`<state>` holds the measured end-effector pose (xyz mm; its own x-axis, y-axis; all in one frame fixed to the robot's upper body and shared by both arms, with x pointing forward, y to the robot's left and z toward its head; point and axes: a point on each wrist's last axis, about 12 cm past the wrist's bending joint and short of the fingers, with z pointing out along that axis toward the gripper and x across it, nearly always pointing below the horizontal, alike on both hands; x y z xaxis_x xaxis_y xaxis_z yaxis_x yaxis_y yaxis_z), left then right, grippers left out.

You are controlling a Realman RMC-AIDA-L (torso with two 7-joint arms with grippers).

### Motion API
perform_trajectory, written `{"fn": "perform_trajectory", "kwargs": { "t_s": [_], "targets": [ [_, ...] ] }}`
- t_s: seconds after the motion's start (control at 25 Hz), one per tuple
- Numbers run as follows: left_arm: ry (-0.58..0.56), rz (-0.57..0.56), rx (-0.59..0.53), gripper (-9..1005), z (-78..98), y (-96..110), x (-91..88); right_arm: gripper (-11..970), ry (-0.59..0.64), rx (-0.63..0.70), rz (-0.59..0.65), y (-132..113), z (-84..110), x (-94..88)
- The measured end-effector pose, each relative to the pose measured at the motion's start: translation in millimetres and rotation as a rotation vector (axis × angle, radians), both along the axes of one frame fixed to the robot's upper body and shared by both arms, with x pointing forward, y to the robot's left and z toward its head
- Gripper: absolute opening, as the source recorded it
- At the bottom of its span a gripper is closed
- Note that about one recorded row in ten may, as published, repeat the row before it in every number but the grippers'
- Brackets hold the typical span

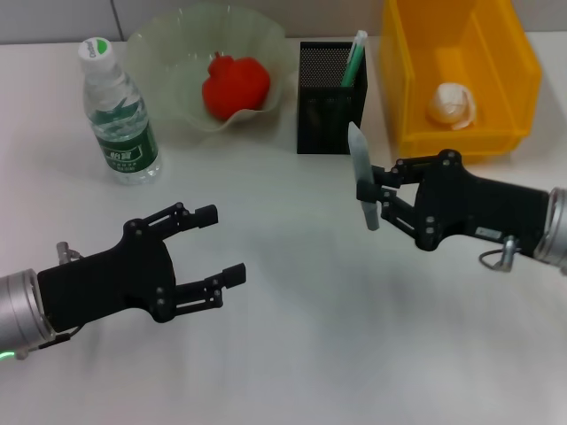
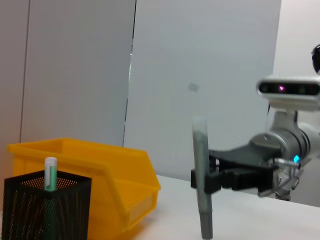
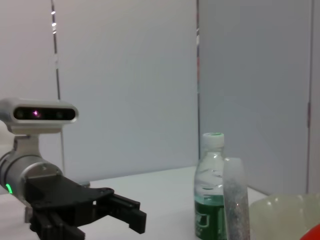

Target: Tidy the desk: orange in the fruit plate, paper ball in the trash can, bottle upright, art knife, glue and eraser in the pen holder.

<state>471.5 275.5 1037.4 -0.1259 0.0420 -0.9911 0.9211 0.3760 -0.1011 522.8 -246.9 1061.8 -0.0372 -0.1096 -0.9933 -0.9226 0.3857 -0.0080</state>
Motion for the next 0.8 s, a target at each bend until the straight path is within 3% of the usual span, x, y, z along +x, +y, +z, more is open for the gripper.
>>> {"fn": "perform_trajectory", "kwargs": {
  "t_s": [0.16,0.8],
  "targets": [
    [-0.001,0.005,-0.003,842,0.0,0,-0.3,132,-0.036,0.02,-0.055,11,-17.5,-6.3],
    [0.001,0.014,-0.004,842,-0.9,1,-1.0,132,-0.041,0.043,-0.066,15,-17.0,-5.3]
  ]
}}
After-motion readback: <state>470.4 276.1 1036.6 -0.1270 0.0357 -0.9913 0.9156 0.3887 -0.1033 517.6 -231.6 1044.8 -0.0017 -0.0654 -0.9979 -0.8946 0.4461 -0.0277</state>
